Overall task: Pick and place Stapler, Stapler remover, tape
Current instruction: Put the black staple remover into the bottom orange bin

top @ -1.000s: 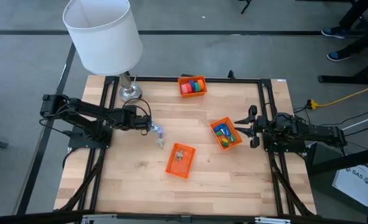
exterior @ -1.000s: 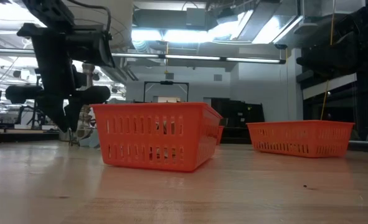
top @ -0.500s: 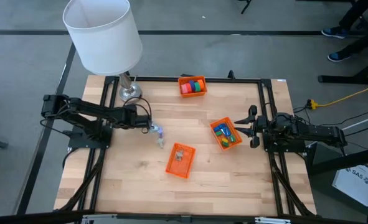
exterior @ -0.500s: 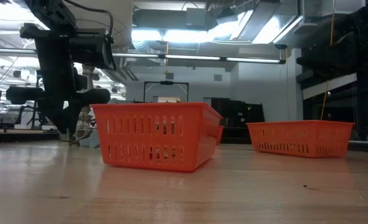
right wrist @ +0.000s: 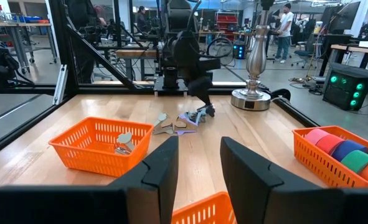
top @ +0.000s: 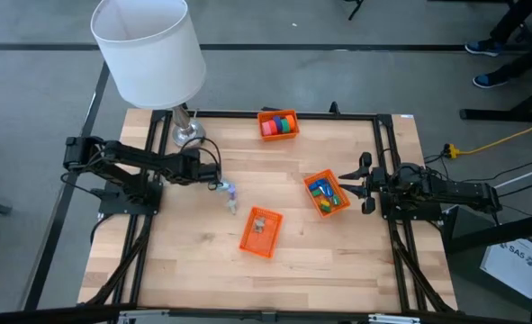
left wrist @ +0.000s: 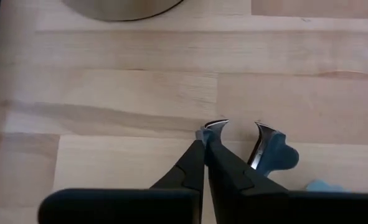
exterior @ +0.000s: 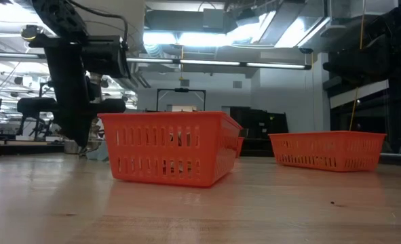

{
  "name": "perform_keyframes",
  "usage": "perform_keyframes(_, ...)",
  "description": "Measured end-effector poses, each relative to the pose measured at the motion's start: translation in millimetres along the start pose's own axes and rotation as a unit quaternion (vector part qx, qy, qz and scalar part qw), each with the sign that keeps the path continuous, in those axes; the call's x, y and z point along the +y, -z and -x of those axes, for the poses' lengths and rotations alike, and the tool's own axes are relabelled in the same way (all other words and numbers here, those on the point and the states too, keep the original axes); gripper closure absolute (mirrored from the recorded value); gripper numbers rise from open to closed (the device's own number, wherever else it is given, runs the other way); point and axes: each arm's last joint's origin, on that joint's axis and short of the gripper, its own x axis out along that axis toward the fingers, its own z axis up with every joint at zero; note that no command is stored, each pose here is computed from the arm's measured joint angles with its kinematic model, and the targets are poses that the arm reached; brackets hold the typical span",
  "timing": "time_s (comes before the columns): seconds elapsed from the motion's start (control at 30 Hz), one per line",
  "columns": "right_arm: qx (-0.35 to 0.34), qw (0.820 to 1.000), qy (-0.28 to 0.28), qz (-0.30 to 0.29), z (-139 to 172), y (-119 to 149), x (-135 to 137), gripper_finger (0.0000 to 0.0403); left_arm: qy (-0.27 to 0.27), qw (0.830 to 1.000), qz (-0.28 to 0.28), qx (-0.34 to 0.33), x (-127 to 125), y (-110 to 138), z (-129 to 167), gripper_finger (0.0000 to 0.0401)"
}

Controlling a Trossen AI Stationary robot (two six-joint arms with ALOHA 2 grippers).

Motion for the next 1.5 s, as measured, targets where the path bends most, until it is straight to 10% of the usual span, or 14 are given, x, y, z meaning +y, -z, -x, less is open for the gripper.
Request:
perform_keyframes(0.47, 0.000, 1.000, 0.000, 0.000, 0.0, 0.0, 0.0, 0.0279, 0.051, 0.992, -0.099, -0.050, -13.3, 13.6, 16.5, 0.0398)
perform_keyframes(0.87, 0.000, 1.000, 0.000, 0.000, 0.0, 0.0, 0.0, 0.0279, 0.163, 0.954, -0.210, -0.137, -65.6, -1.8, 90.8, 0.0398)
perform_keyframes(1.03, 0.000, 1.000, 0.000, 0.000, 0.0, 0.0, 0.0, 0.0279, 0.244, 0.919, -0.263, -0.165, -83.9, 2.0, 128.9, 0.0398)
perform_keyframes(1.5, 0.000, 1.000, 0.000, 0.000, 0.0, 0.0, 0.0, 0.0279, 0.475, 0.744, -0.435, -0.178, -121.8, 69.2, 165.5, 0.0398)
